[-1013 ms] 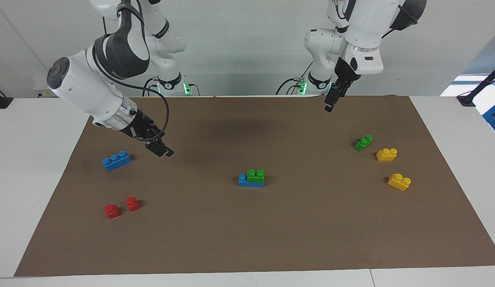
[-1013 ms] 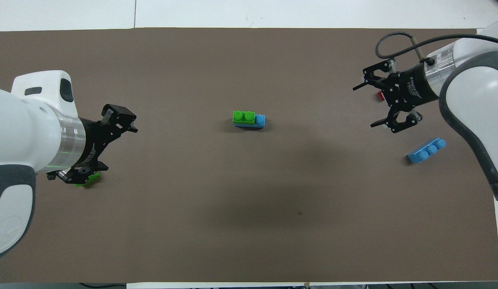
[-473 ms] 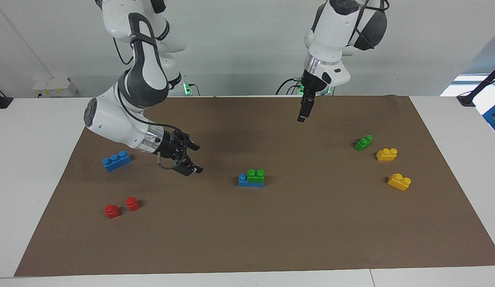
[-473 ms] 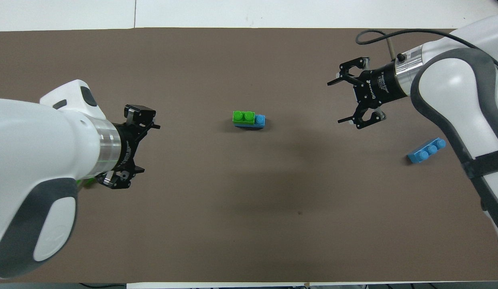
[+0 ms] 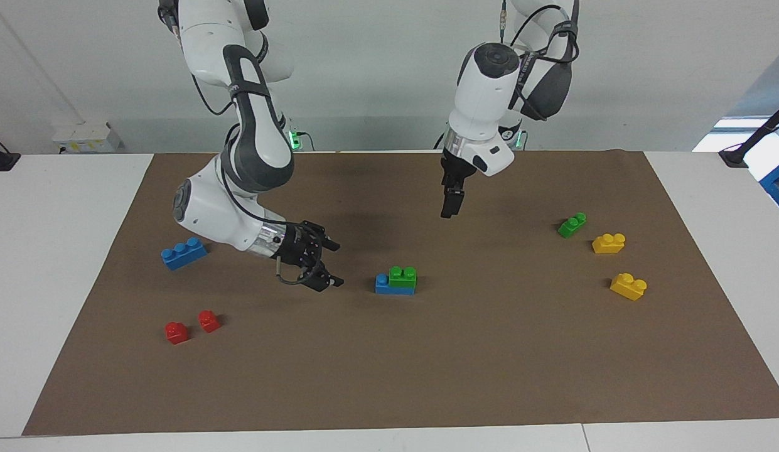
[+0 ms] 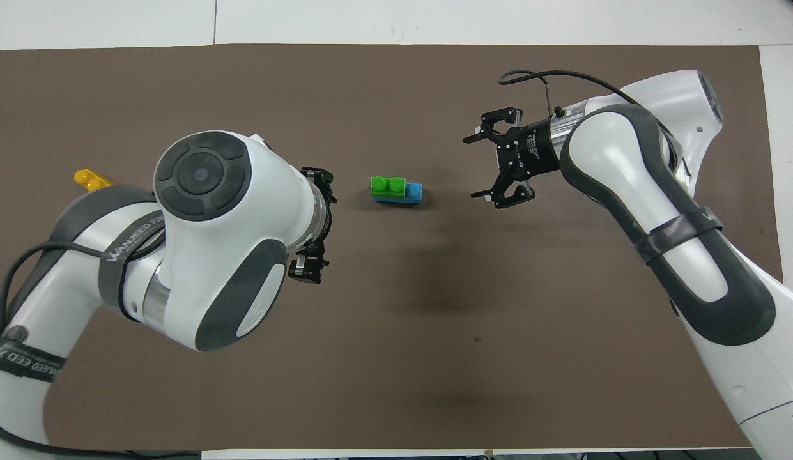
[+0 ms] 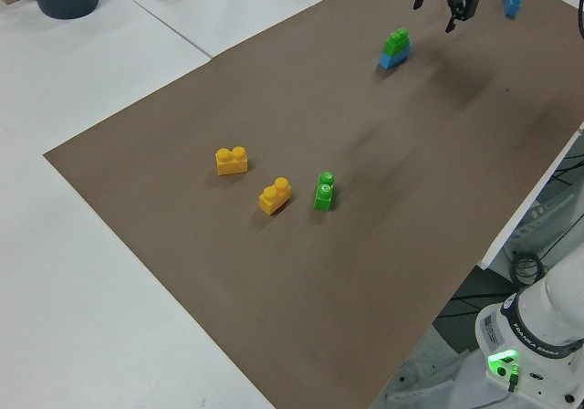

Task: Remove green block with left arm and hold with right
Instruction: 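Move the left gripper toward the green-blue block while the right gripper approaches it, then grasp the green block with the left gripper while the right gripper grasps the blue block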

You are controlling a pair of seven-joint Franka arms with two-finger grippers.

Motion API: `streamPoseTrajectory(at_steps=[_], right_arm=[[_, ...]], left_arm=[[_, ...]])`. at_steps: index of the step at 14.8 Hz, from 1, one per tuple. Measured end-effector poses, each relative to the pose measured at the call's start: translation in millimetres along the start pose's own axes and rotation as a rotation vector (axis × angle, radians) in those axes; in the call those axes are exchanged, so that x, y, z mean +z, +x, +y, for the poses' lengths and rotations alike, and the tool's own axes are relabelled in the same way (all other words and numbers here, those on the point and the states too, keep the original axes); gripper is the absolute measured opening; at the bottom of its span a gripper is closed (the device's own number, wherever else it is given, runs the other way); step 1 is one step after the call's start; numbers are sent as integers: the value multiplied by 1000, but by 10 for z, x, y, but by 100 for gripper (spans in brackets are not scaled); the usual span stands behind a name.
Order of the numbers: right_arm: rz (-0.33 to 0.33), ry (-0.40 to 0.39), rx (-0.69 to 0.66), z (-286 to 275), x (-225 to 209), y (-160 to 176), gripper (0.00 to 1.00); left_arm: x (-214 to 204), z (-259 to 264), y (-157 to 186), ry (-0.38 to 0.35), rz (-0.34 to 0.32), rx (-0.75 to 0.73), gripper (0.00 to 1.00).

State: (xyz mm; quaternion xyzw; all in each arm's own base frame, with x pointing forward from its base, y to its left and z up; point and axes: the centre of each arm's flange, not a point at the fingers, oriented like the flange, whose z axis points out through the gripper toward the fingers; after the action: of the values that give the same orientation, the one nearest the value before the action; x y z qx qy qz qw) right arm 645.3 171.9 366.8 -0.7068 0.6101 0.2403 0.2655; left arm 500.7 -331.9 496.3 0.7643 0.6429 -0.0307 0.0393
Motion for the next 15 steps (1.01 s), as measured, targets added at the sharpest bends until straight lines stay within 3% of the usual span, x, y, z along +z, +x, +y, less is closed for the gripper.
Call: streamPoseTrajectory(at_steps=[9,15], right_arm=[[39,17,15,-65,499,153,100],[34,21,0,-16,881,-102,100]], left_arm=[[458,567,-239,15,-6,-163,99],[815,902,-338,-11,10,-196,100]])
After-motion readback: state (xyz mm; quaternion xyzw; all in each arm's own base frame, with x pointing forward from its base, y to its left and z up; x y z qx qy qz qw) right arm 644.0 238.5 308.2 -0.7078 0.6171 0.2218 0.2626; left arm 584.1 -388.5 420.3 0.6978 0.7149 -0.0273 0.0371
